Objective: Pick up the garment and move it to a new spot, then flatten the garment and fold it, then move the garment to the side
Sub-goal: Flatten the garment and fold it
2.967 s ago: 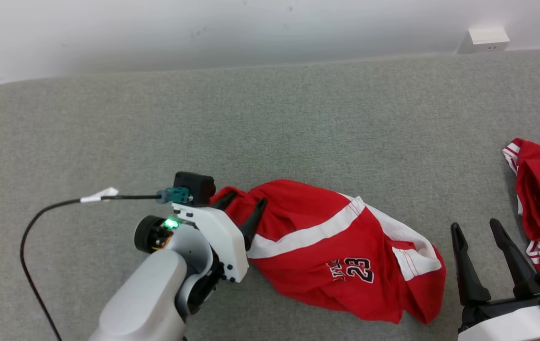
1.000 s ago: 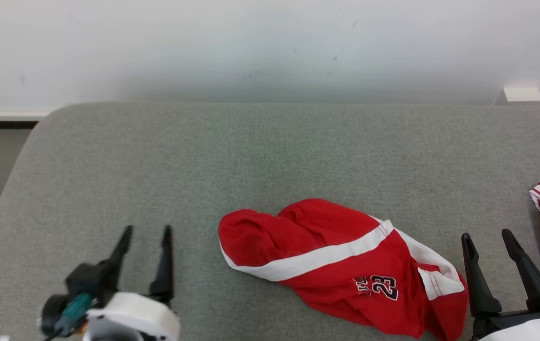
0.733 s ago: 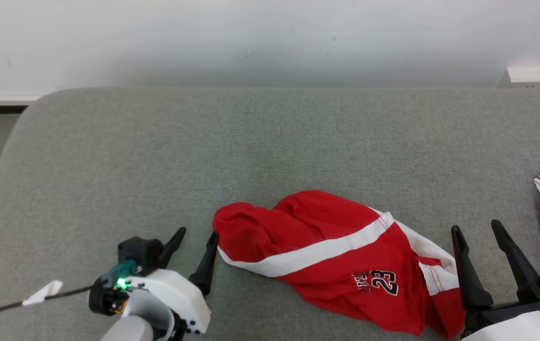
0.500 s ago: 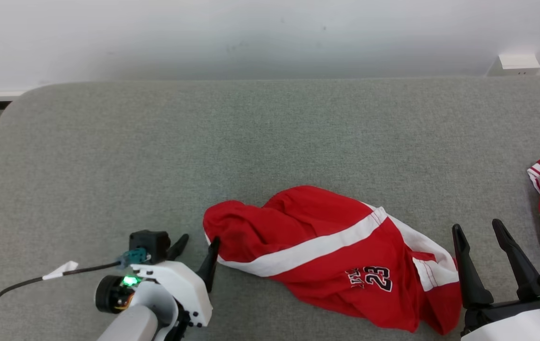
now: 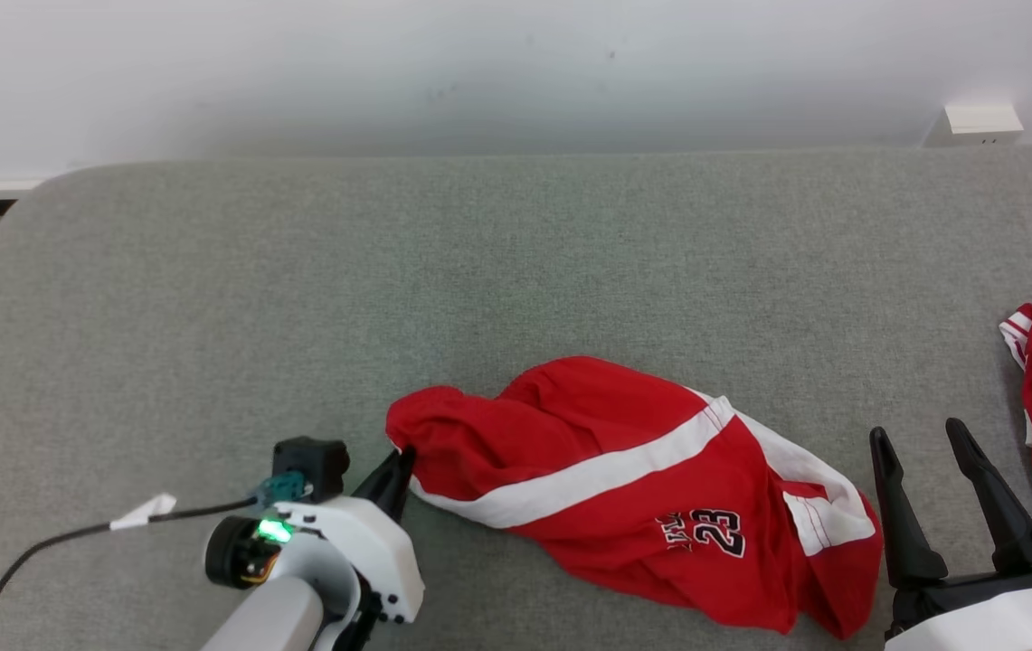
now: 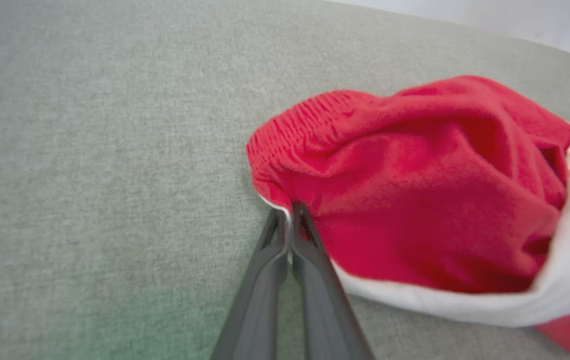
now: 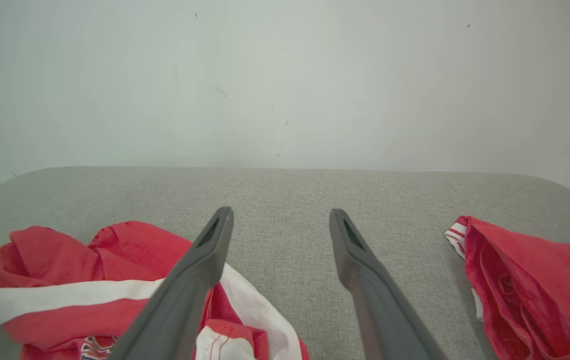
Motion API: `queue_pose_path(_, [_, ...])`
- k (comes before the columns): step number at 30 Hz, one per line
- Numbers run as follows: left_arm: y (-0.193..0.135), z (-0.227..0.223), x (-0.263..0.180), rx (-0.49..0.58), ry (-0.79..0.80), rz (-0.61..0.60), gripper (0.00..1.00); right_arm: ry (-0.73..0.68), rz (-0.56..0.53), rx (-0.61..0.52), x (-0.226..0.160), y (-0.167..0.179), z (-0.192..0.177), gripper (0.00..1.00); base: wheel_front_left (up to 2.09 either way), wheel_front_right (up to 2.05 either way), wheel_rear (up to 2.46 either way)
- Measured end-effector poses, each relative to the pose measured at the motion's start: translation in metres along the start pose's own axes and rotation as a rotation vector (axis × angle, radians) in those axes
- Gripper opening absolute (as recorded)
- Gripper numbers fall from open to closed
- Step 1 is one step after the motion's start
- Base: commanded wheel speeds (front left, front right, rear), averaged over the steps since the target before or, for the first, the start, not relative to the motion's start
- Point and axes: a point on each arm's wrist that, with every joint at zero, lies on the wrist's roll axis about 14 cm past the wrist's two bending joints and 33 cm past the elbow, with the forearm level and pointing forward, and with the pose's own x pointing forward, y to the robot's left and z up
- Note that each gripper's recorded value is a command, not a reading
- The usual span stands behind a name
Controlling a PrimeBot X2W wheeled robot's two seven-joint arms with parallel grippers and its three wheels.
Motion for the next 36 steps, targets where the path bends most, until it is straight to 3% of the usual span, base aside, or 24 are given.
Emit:
queue_pose_path(8, [0.026, 0.021, -0.036, -0.054, -0.157, 0.173, 0.0, -0.01, 0.006, 0.006, -0.004, 0.003, 0.003, 1.0, 0.0, 0.0, 0.0])
queue_pose_path(17, [0.048, 0.028, -0.097, -0.121, -0.195, 0.329, 0.0, -0.013, 0.051, 0.014, -0.001, 0.017, 0.004, 1.0, 0.0, 0.0, 0.0])
queue_pose_path(28, [-0.008, 0.068, -0.076, -0.058, -0.226, 0.136, 0.0, -0.003, 0.037, 0.013, -0.004, 0.013, 0.003, 1.0, 0.0, 0.0, 0.0])
queue_pose_path(36, [-0.061, 0.062, -0.038, -0.017, -0.152, -0.031, 0.0, -0.003, -0.006, 0.012, -0.01, 0.0, 0.003, 1.0, 0.0, 0.0, 0.0])
